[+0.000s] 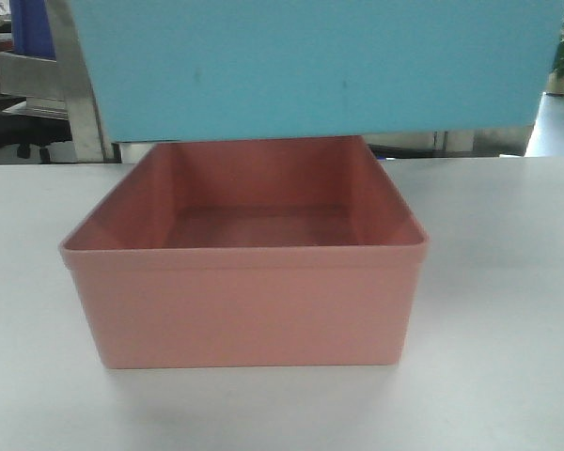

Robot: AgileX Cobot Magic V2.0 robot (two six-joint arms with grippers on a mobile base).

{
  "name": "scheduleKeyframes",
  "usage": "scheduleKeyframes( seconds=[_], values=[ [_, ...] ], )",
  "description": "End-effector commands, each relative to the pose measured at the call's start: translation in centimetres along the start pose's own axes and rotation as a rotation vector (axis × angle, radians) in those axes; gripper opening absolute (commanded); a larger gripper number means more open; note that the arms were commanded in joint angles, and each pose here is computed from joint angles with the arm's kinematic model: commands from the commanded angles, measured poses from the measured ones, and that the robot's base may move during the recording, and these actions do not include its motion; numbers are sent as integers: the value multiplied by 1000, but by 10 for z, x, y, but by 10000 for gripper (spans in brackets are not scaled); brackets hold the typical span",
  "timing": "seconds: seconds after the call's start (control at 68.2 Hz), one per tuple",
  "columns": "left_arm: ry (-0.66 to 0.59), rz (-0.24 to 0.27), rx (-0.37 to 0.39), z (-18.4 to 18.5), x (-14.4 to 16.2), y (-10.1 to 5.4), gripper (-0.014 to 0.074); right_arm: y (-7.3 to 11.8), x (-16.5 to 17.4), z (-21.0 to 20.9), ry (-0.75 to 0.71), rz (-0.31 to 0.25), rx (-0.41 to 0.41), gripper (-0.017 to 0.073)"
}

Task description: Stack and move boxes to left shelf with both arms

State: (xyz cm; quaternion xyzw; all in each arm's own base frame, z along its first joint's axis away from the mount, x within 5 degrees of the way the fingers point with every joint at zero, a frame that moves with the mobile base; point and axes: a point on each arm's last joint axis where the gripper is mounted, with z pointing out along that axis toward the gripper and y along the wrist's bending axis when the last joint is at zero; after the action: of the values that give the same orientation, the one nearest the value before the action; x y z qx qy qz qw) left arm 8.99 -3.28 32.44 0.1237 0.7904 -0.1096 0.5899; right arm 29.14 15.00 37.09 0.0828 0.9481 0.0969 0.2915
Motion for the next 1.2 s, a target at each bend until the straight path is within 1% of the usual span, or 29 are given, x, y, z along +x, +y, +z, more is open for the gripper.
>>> scheduleKeyframes(
  seconds=[0.0,0.132,0.22,0.455,0.704,1.027,1.188],
  values=[
    [-117,6,30,-4,-17,-3,-9,8,-14,-19,-144,15,-82,37],
    [-117,6,30,-4,-17,-3,-9,14,-13,-5,-132,6,-87,37],
    [-117,6,30,-4,-17,-3,-9,19,-14,3,-139,-1,-102,37],
    [-117,6,30,-4,-17,-3,-9,30,-14,15,-144,4,-154,37],
    [-117,6,30,-4,-17,-3,-8,34,-10,39,-99,-4,-128,37],
    [-117,6,30,-4,-17,-3,-9,37,-9,54,-87,-13,-123,37],
    [-115,6,30,-4,-17,-3,-8,40,-5,66,-66,-37,-112,37]
  ],
)
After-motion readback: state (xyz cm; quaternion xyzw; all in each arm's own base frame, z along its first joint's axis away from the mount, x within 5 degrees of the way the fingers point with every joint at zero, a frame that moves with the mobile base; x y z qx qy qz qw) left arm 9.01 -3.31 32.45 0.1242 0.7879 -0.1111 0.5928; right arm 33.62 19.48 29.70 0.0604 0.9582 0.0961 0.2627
